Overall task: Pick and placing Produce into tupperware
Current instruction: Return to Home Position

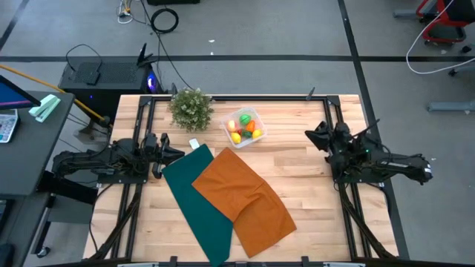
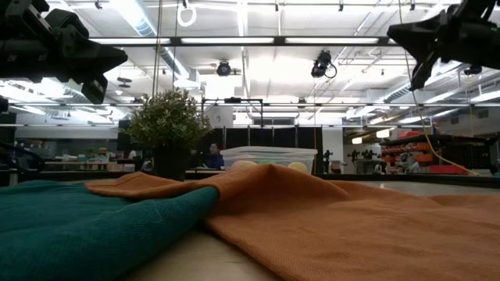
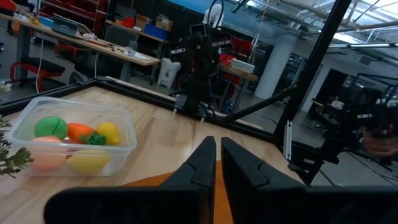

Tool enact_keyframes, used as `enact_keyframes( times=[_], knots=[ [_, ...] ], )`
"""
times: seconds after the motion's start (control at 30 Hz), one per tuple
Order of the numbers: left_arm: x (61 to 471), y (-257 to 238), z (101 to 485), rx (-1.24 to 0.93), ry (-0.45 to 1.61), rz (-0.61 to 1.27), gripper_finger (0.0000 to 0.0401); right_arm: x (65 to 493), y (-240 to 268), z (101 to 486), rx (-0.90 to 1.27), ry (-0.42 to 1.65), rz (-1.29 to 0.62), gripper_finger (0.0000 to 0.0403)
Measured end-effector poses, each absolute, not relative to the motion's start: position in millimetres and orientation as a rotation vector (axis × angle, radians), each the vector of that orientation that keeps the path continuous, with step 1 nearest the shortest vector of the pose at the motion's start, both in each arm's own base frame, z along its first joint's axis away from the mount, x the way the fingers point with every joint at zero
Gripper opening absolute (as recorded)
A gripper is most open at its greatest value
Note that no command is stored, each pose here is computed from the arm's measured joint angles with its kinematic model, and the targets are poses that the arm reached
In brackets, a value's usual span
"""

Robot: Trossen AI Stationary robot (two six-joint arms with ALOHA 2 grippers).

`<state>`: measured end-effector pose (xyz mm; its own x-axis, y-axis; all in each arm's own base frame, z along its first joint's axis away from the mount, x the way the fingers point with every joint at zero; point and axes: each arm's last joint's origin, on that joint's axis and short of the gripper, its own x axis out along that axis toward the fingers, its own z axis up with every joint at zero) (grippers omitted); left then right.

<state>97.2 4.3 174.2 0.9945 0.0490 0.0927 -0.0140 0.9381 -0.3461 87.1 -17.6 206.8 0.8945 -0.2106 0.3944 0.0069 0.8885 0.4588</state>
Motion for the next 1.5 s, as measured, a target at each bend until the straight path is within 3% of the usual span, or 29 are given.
enact_keyframes(
  times=[0.13,0.43,0.93,1.5],
  knots=[
    [97,4,174,-0.352,-0.100,0.032,0.0036,88,-16,205,0.457,-0.409,-0.074,0.0000],
    [97,4,174,-0.353,-0.101,0.033,0.0023,96,-12,172,0.370,-0.026,0.032,0.0000],
    [97,4,174,-0.352,-0.101,0.032,0.0029,97,-5,172,0.369,0.000,0.130,0.0000],
    [97,4,174,-0.353,-0.101,0.032,0.0038,97,-5,171,0.360,-0.001,0.111,0.0000]
  ],
)
